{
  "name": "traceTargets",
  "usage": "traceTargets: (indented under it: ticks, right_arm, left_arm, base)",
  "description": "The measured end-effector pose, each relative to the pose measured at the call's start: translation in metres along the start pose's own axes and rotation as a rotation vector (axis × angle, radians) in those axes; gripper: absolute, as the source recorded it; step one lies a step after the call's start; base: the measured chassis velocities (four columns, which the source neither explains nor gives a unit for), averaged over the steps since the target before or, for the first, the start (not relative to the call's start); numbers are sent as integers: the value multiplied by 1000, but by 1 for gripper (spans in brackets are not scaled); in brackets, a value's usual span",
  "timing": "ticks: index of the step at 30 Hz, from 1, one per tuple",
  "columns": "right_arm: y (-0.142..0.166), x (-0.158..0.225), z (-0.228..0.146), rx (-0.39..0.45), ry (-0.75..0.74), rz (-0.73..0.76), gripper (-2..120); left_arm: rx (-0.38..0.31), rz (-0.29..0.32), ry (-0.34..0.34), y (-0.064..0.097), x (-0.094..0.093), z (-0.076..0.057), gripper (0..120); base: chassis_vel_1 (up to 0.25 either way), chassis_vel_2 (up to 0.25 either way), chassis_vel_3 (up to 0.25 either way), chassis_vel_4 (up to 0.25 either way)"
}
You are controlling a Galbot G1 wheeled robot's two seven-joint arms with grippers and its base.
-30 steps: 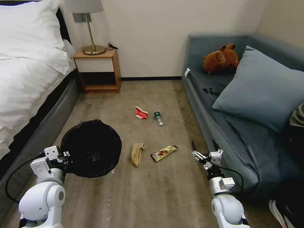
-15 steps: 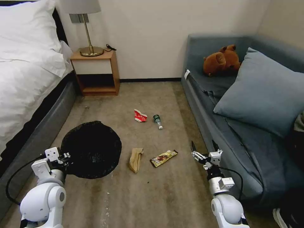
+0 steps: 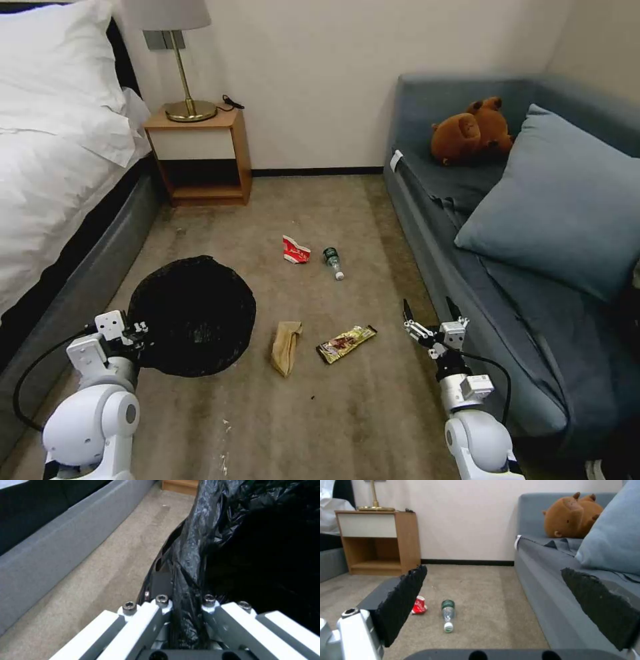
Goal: Pick up the trash bin, then pick up the garbage on the floor and place it into the trash bin.
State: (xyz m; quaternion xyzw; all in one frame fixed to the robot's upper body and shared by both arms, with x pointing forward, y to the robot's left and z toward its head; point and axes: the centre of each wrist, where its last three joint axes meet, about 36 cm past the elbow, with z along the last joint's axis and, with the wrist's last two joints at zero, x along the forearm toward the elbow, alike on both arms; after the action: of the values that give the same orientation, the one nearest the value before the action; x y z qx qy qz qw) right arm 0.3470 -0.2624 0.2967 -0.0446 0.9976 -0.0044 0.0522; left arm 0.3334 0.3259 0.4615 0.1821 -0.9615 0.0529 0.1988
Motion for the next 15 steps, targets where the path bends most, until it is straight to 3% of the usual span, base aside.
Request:
traceTargets:
  ticks: [15]
  right_arm:
    - [0,1,5,-4,16,-22,100]
  left_arm:
    - [3,1,-8,1,-4,2,2]
  base:
    - [-78,64,70,-68]
